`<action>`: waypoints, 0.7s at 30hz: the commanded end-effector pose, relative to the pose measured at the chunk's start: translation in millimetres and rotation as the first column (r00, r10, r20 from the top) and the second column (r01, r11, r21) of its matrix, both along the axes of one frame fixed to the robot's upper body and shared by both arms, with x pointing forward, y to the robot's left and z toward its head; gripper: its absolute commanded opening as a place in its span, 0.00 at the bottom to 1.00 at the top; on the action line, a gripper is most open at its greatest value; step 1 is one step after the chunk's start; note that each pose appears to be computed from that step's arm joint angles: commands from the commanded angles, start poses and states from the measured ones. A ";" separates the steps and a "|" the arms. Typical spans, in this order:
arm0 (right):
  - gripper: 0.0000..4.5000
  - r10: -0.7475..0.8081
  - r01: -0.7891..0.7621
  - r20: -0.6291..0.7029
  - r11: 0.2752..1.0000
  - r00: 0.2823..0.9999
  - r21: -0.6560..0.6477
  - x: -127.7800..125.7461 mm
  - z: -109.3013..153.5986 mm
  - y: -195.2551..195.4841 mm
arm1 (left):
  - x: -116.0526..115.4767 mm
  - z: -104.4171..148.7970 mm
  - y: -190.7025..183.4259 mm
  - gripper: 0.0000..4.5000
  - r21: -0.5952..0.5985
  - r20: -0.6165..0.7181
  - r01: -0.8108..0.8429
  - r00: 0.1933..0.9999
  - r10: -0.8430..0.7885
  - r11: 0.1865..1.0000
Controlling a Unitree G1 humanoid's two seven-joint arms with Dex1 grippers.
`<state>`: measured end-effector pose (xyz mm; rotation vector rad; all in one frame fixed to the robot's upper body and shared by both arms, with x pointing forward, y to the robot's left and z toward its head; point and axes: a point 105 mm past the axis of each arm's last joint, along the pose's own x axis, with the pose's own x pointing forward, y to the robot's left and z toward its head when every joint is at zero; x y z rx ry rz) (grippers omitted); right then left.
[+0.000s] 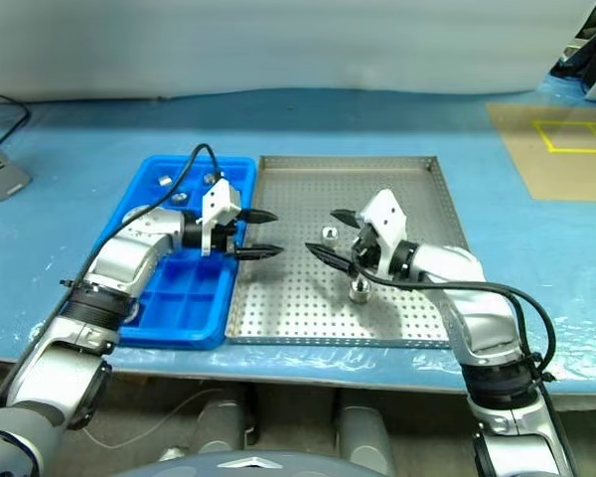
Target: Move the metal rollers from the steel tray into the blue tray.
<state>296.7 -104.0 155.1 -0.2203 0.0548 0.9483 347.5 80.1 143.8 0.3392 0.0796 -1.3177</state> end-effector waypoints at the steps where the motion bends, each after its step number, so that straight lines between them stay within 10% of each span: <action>1: 0.89 -0.007 0.007 0.004 1.000 1.000 0.004 -19.2 5.8 -6.5 | -1.1 5.9 -3.9 0.82 -0.002 0.031 0.040 0.999 -0.040 0.999; 21: 0.89 -0.130 0.116 -0.182 0.990 0.975 -0.086 -26.1 -65.0 -30.7 | -16.3 -6.5 -2.7 0.82 0.028 -0.017 0.192 0.981 -0.191 0.981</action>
